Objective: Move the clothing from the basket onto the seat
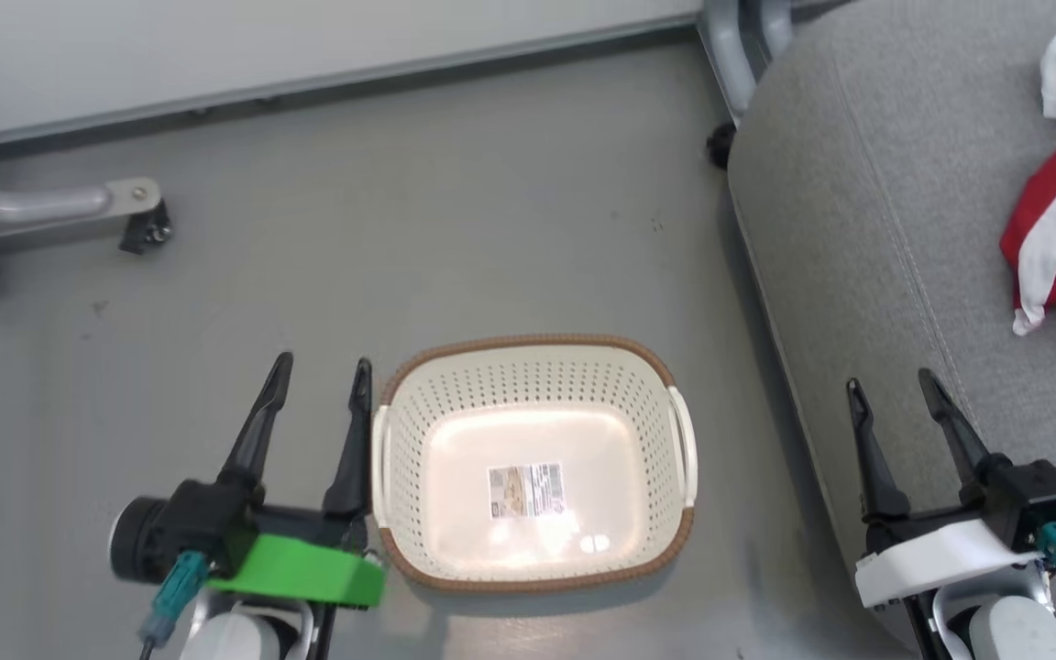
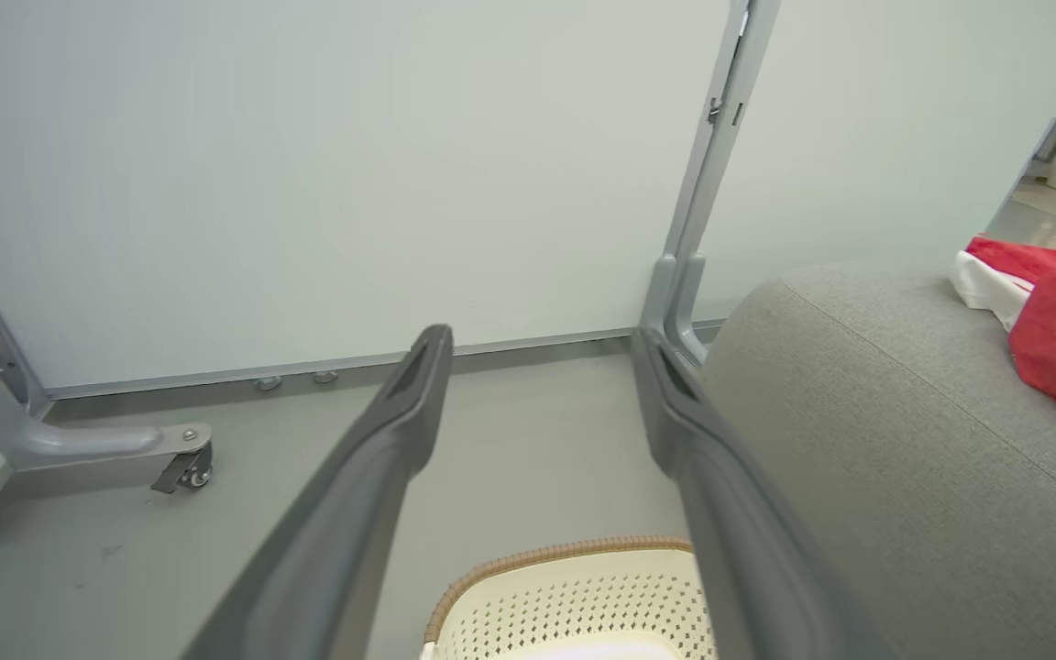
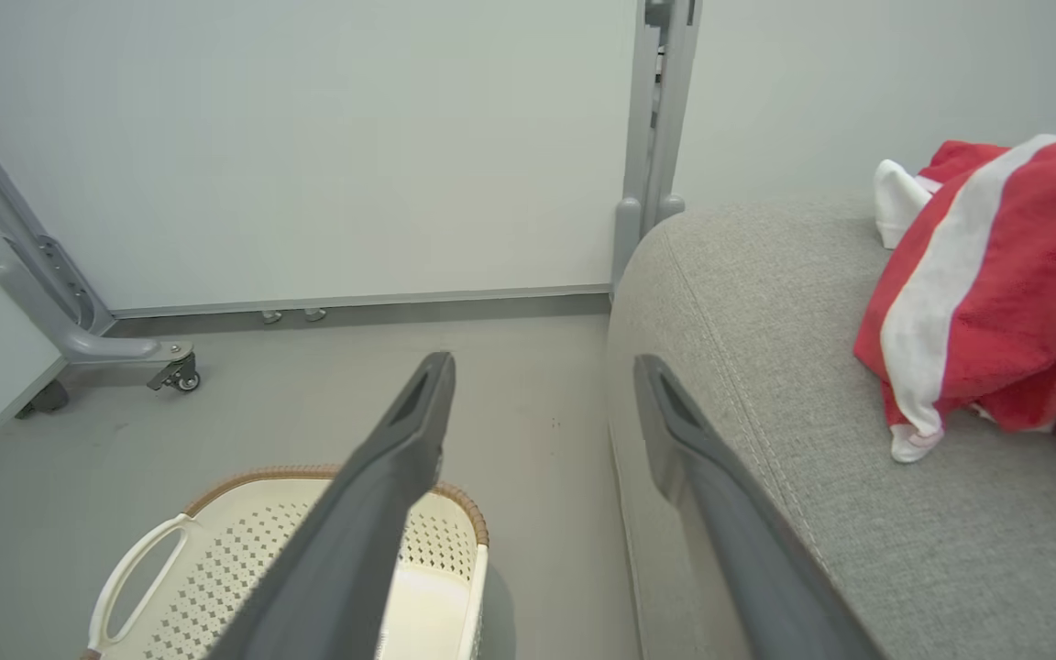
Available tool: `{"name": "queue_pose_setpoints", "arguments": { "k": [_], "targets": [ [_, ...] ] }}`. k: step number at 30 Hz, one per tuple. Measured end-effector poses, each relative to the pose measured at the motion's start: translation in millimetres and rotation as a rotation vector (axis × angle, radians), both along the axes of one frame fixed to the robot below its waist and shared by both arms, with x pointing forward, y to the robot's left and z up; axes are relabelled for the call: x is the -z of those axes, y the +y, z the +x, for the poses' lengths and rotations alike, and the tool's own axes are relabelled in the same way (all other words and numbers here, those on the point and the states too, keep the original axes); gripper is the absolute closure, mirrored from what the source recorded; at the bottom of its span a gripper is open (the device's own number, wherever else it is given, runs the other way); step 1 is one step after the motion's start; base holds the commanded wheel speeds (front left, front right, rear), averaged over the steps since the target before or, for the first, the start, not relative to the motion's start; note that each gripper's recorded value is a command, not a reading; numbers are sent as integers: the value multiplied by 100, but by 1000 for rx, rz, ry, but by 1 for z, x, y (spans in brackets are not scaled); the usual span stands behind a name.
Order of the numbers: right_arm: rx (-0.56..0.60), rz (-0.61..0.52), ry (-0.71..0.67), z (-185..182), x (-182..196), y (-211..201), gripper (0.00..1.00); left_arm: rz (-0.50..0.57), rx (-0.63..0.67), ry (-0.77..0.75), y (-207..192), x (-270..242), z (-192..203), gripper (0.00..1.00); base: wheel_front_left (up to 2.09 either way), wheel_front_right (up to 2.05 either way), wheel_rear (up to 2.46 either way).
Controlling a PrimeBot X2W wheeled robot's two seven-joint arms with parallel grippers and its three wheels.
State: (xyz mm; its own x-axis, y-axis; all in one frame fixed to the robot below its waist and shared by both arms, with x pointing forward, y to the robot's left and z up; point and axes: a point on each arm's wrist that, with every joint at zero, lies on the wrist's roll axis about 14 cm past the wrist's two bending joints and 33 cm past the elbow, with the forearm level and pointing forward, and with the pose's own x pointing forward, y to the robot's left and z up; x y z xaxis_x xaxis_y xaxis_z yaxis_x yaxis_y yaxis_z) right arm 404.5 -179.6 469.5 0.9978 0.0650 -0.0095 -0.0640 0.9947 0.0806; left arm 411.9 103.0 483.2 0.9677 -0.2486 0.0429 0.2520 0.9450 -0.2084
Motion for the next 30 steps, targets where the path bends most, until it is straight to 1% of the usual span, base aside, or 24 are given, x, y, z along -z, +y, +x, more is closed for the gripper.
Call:
{"name": "queue_pose_setpoints", "arguments": {
  "k": [5, 8, 11, 15, 20, 30],
  "targets": [
    [-74, 15, -90, -9, -32, 26, 0, 46, -148, -50, 48, -22, -39, 0, 0, 0, 0],
    [-113, 22, -154, -13, -54, 39, 0, 76, -214, -117, 69, -44, -59, 0, 0, 0, 0],
    [-140, 23, -187, -21, -66, 48, 0, 85, -274, -148, 87, -54, -82, 0, 0, 0, 0],
    [-159, 20, -218, -32, -77, 54, 0, 99, -308, -161, 98, -57, -105, 0, 0, 0, 0],
    [-172, 22, -233, -44, -82, 58, 0, 98, -333, -171, 105, -58, -123, 0, 0, 0, 0],
    [-167, 30, -245, -54, -86, 56, 0, 96, -319, -172, 101, -55, -131, 0, 0, 0, 0]
  ]
}}
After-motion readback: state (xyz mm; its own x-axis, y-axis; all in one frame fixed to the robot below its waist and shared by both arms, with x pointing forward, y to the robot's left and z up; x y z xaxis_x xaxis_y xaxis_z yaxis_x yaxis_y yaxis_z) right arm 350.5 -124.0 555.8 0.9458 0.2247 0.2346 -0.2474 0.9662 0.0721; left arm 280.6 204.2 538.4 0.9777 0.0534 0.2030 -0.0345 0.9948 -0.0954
